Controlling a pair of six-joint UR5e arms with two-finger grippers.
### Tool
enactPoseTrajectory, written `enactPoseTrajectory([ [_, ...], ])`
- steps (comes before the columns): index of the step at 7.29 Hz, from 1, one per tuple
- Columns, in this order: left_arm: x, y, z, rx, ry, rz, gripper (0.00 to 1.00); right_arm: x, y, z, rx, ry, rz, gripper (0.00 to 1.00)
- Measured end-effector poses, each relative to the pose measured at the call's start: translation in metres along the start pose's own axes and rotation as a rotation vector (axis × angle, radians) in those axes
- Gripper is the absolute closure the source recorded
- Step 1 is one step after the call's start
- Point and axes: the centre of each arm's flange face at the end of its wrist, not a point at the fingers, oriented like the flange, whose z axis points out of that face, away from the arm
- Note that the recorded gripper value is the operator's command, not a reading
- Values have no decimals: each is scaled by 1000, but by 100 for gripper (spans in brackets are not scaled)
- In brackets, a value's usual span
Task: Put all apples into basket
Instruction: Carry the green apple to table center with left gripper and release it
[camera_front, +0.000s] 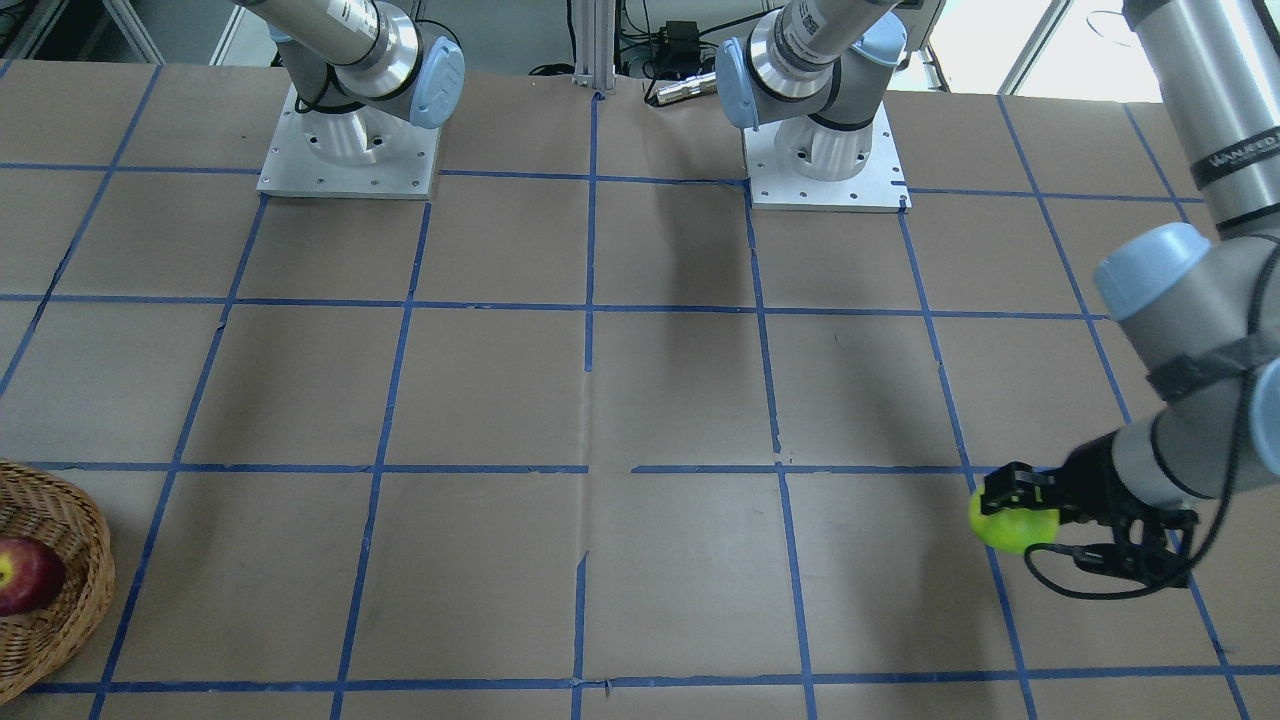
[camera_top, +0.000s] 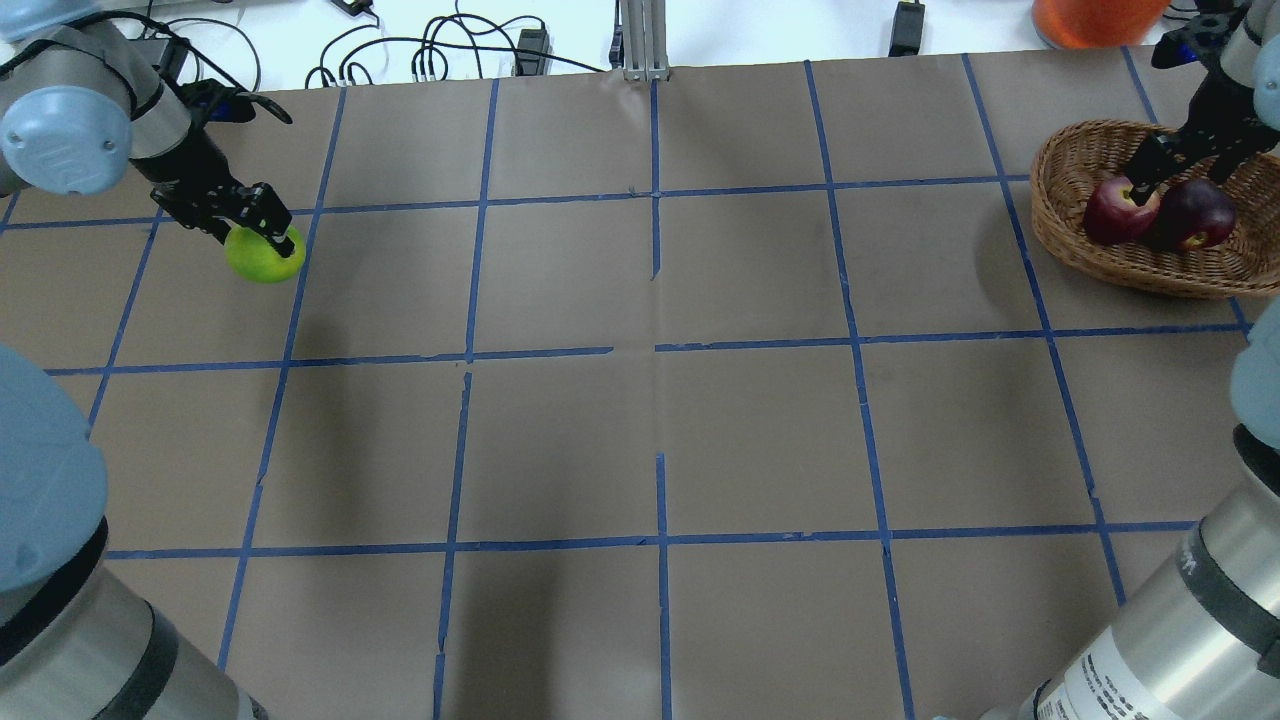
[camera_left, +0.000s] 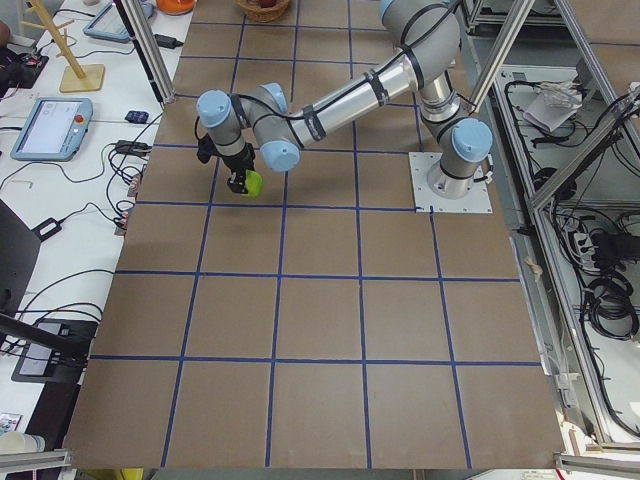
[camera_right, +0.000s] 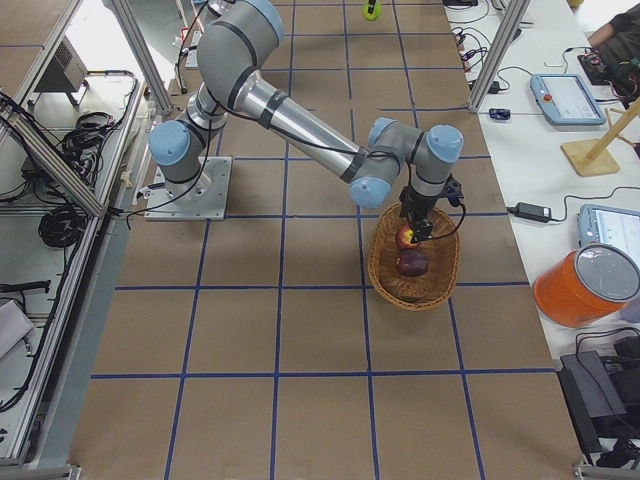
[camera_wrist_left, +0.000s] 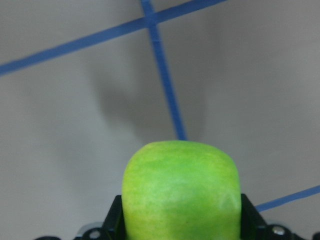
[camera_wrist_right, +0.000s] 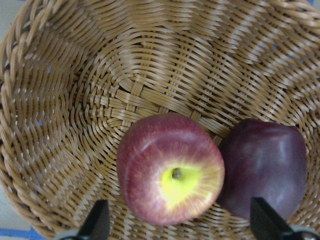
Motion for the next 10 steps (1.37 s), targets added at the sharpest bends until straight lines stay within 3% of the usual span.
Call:
enactPoseTrajectory([
  [2,108,24,21,-32,57,-208,100,-18,-15,-42,14,-21,-38,0],
  [4,244,30,42,24,83,-289,100,-75,-40,-61,39,-67,-112,0],
  [5,313,37,56,55,87,-317,87,-110,-51,-63,39,-82,-130,0],
  [6,363,48,71,63,83,-333,52,-133,-57,-60,34,-95,-123,0],
  [7,388,56,84,58,73,-336,1,-146,-60,-59,34,-110,-115,0],
  [9,402,61,98,60,68,-334,0,-172,-63,-58,21,-133,-68,0],
  [10,402,59,89,89,78,-333,0,-187,-62,-54,4,-144,-54,0],
])
